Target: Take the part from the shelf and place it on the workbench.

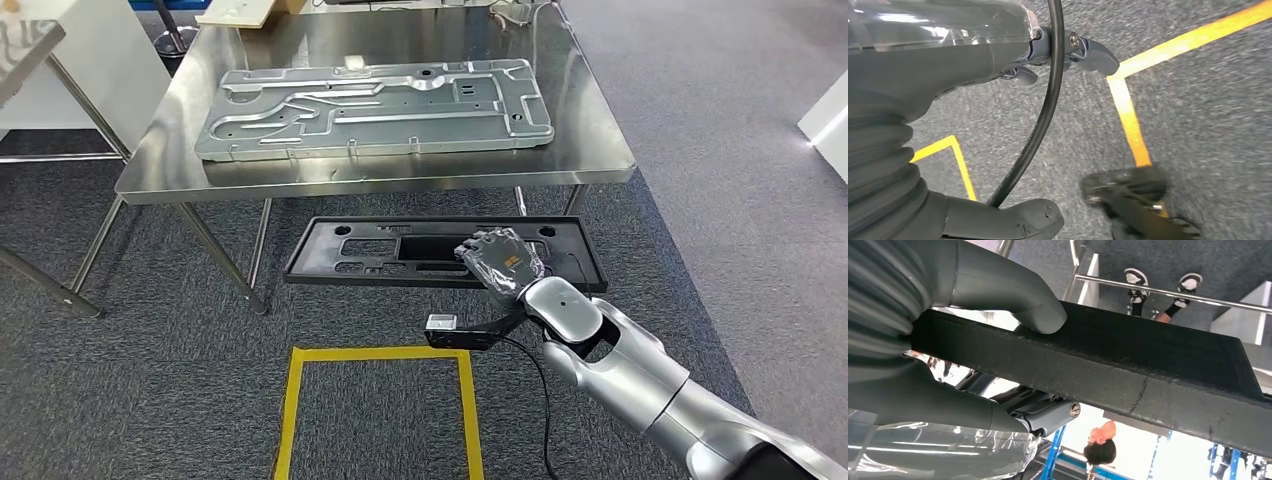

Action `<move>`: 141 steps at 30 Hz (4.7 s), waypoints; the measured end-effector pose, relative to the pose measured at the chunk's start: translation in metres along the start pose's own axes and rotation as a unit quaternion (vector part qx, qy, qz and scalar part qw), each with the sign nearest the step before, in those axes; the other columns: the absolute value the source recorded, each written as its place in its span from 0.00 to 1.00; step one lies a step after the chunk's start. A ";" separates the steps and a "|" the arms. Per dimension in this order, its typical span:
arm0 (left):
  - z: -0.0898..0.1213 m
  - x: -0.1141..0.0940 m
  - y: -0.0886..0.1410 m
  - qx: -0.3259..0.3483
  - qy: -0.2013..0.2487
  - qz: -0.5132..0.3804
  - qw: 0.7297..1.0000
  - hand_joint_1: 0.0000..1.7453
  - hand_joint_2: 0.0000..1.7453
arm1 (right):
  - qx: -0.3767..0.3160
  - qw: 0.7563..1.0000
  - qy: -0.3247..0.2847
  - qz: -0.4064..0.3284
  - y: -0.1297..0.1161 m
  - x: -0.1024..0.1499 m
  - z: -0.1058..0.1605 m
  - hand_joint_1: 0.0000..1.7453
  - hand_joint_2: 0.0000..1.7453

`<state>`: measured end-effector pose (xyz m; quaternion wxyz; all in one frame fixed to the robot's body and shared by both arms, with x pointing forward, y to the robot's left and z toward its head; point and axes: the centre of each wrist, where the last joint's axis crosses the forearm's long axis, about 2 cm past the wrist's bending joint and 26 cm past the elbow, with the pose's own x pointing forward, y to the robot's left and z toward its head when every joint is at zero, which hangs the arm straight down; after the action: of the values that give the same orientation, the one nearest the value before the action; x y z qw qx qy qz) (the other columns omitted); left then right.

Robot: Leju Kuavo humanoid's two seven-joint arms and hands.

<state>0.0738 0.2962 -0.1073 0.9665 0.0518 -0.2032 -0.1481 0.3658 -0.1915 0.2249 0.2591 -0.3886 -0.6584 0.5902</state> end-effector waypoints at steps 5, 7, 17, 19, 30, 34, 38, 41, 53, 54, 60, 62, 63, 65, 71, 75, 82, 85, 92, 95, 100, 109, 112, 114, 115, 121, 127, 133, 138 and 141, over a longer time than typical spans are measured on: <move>0.001 -0.003 0.000 0.000 0.003 0.000 1.000 0.00 1.00 | 0.003 1.000 0.001 0.015 -0.001 -0.010 0.007 1.00 1.00; 0.001 -0.003 0.000 0.000 0.003 0.000 1.000 0.00 1.00 | 0.004 1.000 0.000 0.015 -0.001 -0.010 0.007 1.00 1.00; 0.000 0.000 0.000 -0.001 -0.001 0.000 1.000 0.00 1.00 | -0.001 1.000 0.004 0.025 -0.006 -0.009 0.002 1.00 1.00; 0.000 0.001 -0.001 -0.002 -0.001 0.000 1.000 0.00 1.00 | -0.007 0.999 0.009 0.035 -0.012 -0.011 -0.003 1.00 1.00; 0.000 0.001 0.000 -0.004 0.005 -0.008 1.000 0.00 1.00 | -0.019 0.993 0.059 0.103 -0.034 -0.057 -0.019 1.00 1.00; 0.000 -0.002 0.002 -0.003 0.008 -0.008 1.000 0.00 1.00 | -0.031 0.992 0.073 0.103 -0.034 -0.068 -0.018 1.00 1.00; 0.000 -0.002 0.003 -0.002 0.010 -0.009 1.000 0.00 1.00 | -0.055 0.989 0.078 0.112 -0.038 -0.074 -0.018 1.00 1.00; -0.001 0.000 0.004 -0.001 0.009 -0.010 1.000 0.00 1.00 | -0.068 0.988 0.081 0.114 -0.045 -0.076 -0.022 1.00 1.00; -0.001 0.003 0.005 -0.004 0.010 -0.014 1.000 0.00 1.00 | -0.083 0.988 0.079 0.100 -0.056 -0.061 -0.038 1.00 1.00; -0.001 0.004 0.005 -0.004 0.010 -0.014 1.000 0.00 1.00 | -0.085 0.988 0.079 0.100 -0.057 -0.061 -0.039 1.00 1.00; -0.002 0.004 0.006 -0.004 0.009 -0.015 1.000 0.00 1.00 | -0.082 0.986 0.088 0.112 -0.057 -0.069 -0.036 1.00 1.00; -0.001 0.003 0.005 -0.004 0.012 -0.015 1.000 0.00 1.00 | -0.078 0.987 0.091 0.110 -0.055 -0.070 -0.035 1.00 1.00; -0.001 0.002 0.005 -0.004 0.013 -0.016 1.000 0.00 1.00 | -0.076 0.987 0.094 0.108 -0.054 -0.072 -0.035 1.00 1.00; -0.001 0.000 0.005 -0.005 0.015 -0.017 1.000 0.00 1.00 | -0.071 0.987 0.099 0.101 -0.051 -0.075 -0.034 1.00 1.00; -0.002 0.005 0.006 -0.005 0.010 -0.018 1.000 0.00 1.00 | -0.069 0.988 0.115 0.071 -0.035 -0.088 -0.028 1.00 1.00; -0.002 0.006 0.007 -0.005 0.010 -0.018 1.000 0.00 1.00 | -0.045 0.990 0.131 0.036 -0.008 -0.088 -0.022 1.00 1.00; -0.002 0.007 0.007 -0.006 0.011 -0.019 1.000 0.00 1.00 | -0.024 0.989 0.143 0.009 0.011 -0.083 -0.019 1.00 1.00; -0.003 0.009 0.008 -0.005 0.010 -0.020 1.000 0.00 1.00 | -0.020 0.989 0.144 0.008 0.013 -0.084 -0.019 1.00 1.00; -0.004 0.012 0.008 -0.008 0.012 -0.032 0.999 0.00 1.00 | 0.014 0.988 0.151 0.020 0.029 -0.095 -0.012 1.00 1.00; -0.005 0.017 0.010 -0.007 0.011 -0.035 0.999 0.00 1.00 | 0.030 0.987 0.154 0.029 0.032 -0.103 -0.012 1.00 1.00; -0.007 0.029 0.011 -0.004 0.001 -0.037 0.999 0.00 1.00 | 0.041 0.986 0.158 0.044 0.028 -0.114 -0.018 1.00 1.00; -0.008 0.034 0.011 -0.005 -0.005 -0.042 0.999 0.00 1.00 | 0.065 0.984 0.161 0.025 0.040 -0.101 -0.026 1.00 1.00; -0.008 0.034 0.011 -0.007 -0.006 -0.045 0.999 0.00 1.00 | 0.062 0.986 0.153 0.018 0.039 -0.092 -0.034 1.00 1.00; -0.008 0.035 0.011 -0.010 -0.007 -0.048 0.999 0.00 1.00 | 0.060 0.987 0.146 0.015 0.038 -0.087 -0.038 1.00 1.00; -0.008 0.036 0.011 -0.011 -0.009 -0.050 0.999 0.00 1.00 | 0.061 0.988 0.143 0.013 0.037 -0.086 -0.039 1.00 1.00; -0.010 0.043 0.013 -0.017 -0.010 -0.062 0.998 0.00 1.00 | 0.080 0.986 0.146 -0.028 0.038 -0.075 -0.043 1.00 1.00; -0.011 0.050 0.014 -0.018 -0.012 -0.068 0.997 0.00 1.00 | 0.084 0.989 0.124 -0.018 0.034 -0.072 -0.042 1.00 1.00; -0.011 0.055 0.013 -0.020 -0.015 -0.075 0.997 0.00 1.00 | 0.091 0.990 0.106 -0.023 0.030 -0.064 -0.046 1.00 1.00; -0.011 0.057 0.013 -0.021 -0.017 -0.075 0.997 0.00 1.00 | 0.097 0.991 0.094 -0.020 0.029 -0.056 -0.049 1.00 1.00; -0.011 0.058 0.012 -0.022 -0.017 -0.075 0.997 0.00 1.00 | 0.099 0.991 0.087 -0.016 0.025 -0.054 -0.053 1.00 1.00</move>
<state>0.1320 0.2904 -0.0940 0.9500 0.0427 -0.2117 -0.2256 0.4437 -0.2053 0.2159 0.3620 -0.4002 -0.5781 0.6120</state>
